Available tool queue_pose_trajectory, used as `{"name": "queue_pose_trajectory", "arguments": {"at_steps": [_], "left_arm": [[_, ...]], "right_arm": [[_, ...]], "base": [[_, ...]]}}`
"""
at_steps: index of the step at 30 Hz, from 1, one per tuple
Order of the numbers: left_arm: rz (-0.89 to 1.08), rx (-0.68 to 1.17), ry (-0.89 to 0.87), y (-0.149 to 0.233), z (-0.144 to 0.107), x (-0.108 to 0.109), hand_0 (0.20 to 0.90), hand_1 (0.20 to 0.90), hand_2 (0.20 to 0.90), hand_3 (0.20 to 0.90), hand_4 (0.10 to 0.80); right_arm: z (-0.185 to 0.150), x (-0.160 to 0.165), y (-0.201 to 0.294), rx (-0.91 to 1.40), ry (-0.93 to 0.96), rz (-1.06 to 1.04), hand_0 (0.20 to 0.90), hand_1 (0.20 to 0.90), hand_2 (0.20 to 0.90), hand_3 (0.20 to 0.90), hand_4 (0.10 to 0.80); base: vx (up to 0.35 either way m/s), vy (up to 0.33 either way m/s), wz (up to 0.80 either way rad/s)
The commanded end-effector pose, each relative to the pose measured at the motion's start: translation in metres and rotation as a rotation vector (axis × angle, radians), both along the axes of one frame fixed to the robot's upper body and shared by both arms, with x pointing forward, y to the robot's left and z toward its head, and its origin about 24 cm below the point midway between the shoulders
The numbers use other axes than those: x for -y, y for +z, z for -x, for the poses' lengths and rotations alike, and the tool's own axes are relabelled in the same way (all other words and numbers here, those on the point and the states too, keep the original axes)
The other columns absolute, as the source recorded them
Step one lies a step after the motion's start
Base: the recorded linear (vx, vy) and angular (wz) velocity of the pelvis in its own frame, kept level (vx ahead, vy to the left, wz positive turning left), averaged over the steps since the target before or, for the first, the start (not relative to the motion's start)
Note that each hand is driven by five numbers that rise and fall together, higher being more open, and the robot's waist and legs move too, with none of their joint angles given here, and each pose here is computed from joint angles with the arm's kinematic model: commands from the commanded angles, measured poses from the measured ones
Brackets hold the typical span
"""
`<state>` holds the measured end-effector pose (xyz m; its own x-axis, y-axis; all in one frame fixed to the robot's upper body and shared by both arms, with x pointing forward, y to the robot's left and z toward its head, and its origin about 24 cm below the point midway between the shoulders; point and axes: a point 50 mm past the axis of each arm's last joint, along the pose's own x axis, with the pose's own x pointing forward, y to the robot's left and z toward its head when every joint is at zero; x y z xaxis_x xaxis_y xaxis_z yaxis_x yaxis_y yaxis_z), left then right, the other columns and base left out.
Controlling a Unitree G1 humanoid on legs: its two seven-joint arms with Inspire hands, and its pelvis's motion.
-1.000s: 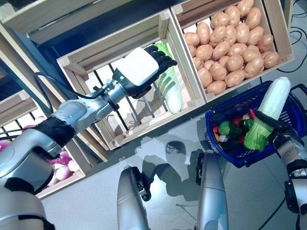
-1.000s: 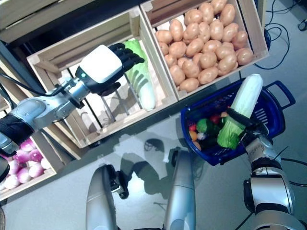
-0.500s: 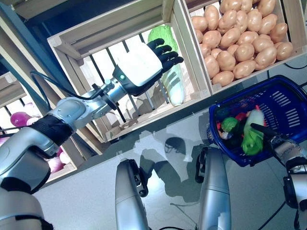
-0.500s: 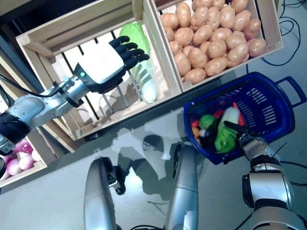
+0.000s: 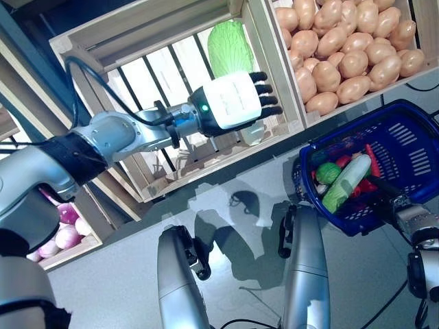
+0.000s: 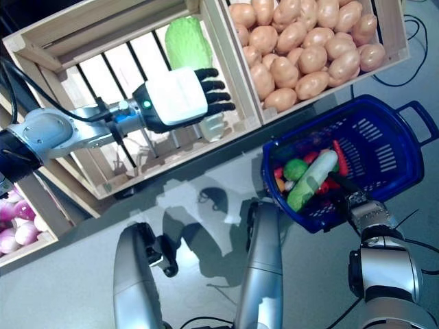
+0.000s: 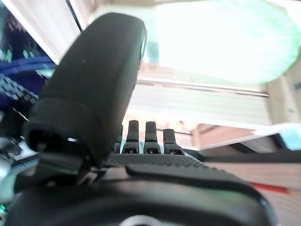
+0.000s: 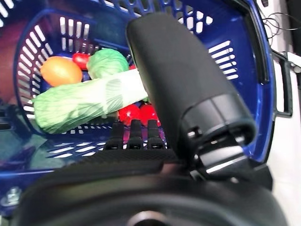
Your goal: Put vegetables into the basket
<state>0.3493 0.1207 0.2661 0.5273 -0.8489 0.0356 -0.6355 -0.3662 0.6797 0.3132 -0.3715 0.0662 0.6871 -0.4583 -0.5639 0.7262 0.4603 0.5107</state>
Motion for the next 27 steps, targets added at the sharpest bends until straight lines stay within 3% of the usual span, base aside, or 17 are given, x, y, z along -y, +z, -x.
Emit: {"name": "queue_pose_trajectory", "arguments": {"at_steps": [1, 13, 18, 27], "left_arm": [[0.021, 0.125, 0.088, 0.048, -0.005, 0.000, 0.900, 0.900, 0.900, 0.900, 0.800], [-0.016, 0.109, 0.283, 0.056, -0.024, -0.015, 0.900, 0.900, 0.900, 0.900, 0.800], [-0.053, 0.111, 0.338, 0.053, -0.033, -0.017, 0.900, 0.900, 0.900, 0.900, 0.800], [-0.038, 0.088, 0.570, 0.051, -0.050, -0.053, 0.900, 0.900, 0.900, 0.900, 0.800]], "right_arm": [[0.020, 0.014, -0.015, 0.109, -0.055, -0.002, 0.900, 0.900, 0.900, 0.900, 0.800], [0.024, 0.011, -0.012, 0.287, 0.069, 0.058, 0.900, 0.900, 0.900, 0.900, 0.800], [0.012, -0.011, -0.006, 0.403, 0.192, 0.044, 0.900, 0.900, 0.900, 0.900, 0.800], [0.004, -0.048, 0.006, 0.521, 0.338, 0.086, 0.900, 0.900, 0.900, 0.900, 0.800]], "base": [[0.020, 0.005, -0.11], [-0.001, -0.009, -0.05], [-0.026, -0.037, -0.04], [0.014, -0.010, -0.12]]}}
